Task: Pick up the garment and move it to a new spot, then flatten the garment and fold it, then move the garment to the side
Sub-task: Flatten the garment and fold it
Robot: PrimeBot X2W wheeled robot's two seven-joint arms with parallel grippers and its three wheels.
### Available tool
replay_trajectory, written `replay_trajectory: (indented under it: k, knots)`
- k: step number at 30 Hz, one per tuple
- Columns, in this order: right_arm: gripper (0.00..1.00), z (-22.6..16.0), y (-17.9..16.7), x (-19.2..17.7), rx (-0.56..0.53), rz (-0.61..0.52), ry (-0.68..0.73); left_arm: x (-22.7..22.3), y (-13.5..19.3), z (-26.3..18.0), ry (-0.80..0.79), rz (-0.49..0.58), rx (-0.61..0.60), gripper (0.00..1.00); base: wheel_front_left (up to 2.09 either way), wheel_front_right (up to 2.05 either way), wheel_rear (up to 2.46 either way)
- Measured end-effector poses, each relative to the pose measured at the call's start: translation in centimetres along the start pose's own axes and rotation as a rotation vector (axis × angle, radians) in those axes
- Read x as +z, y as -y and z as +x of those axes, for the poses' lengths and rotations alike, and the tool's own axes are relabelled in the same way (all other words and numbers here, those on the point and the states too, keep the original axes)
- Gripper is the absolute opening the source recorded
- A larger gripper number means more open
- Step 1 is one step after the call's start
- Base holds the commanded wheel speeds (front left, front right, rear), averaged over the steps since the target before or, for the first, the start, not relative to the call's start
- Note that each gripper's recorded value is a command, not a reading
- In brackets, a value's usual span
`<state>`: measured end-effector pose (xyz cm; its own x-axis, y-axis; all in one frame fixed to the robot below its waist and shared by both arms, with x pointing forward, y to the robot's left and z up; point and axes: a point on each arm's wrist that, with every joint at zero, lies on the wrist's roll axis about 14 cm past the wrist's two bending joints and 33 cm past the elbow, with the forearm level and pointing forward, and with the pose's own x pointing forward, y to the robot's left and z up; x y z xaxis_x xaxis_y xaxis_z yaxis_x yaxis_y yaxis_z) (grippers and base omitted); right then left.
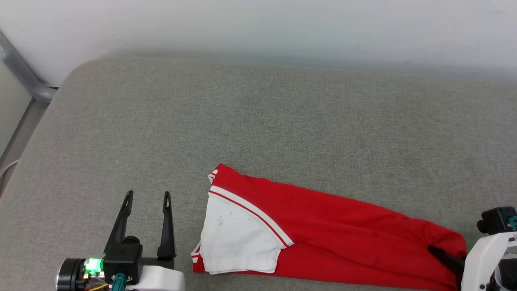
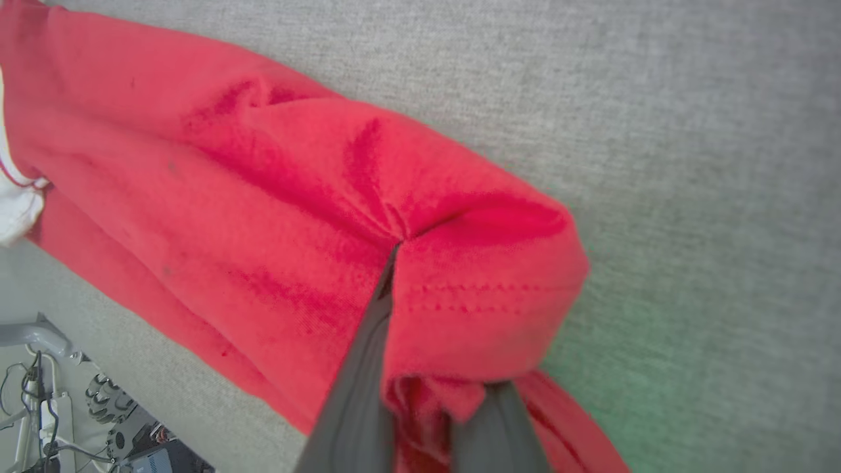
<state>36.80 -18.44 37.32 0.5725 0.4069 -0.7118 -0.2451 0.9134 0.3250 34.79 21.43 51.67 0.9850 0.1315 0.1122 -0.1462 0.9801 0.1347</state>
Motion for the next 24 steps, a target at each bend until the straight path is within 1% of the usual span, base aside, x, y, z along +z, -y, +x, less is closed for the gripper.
replay_trajectory:
  k: [5, 11, 12, 14, 16, 19, 20, 22, 24]
  knots:
    - [0.0, -1.1, 1.7, 0.7, -0.048, 0.003, 0.039, 0.2, 0.2, -0.4, 0.007, 0.0, -0.01, 1.0, 0.0, 0.0, 0.0]
    - [0.0, -3.7, 6.6, 1.5, -0.187, 0.008, 0.066, 0.4, 0.8, -0.8, 0.013, -0.003, -0.036, 1.0, 0.0, 0.0, 0.0]
    - [0.0, -5.1, 8.9, 1.9, -0.261, 0.0, 0.073, 0.5, 1.0, -0.9, 0.015, 0.0, -0.046, 1.0, 0.0, 0.0, 0.0]
    - [0.0, -5.7, 9.8, 1.7, -0.288, 0.005, 0.072, 0.5, 1.0, -1.0, 0.017, 0.001, -0.053, 1.0, 0.0, 0.0, 0.0]
    - [0.0, -6.1, 10.0, 1.7, -0.301, -0.011, 0.067, 0.5, 1.0, -1.1, 0.019, 0.005, -0.056, 1.0, 0.0, 0.0, 0.0]
    - [0.0, -6.3, 9.2, 2.4, -0.276, -0.042, 0.082, 0.6, 1.0, -1.4, 0.02, 0.008, -0.059, 1.0, 0.0, 0.0, 0.0]
    - [0.0, -7.1, 8.2, 3.8, -0.243, -0.067, 0.117, 0.4, 0.8, -1.7, 0.016, 0.014, -0.058, 1.0, 0.0, 0.0, 0.0]
    - [0.0, -7.5, 7.0, 4.6, -0.205, -0.065, 0.14, 0.4, 0.8, -1.9, 0.016, 0.014, -0.059, 1.0, 0.0, 0.0, 0.0]
    - [0.0, -7.5, 5.1, 5.0, -0.146, -0.068, 0.155, 0.5, 0.8, -1.9, 0.017, 0.014, -0.062, 1.0, 0.0, 0.0, 0.0]
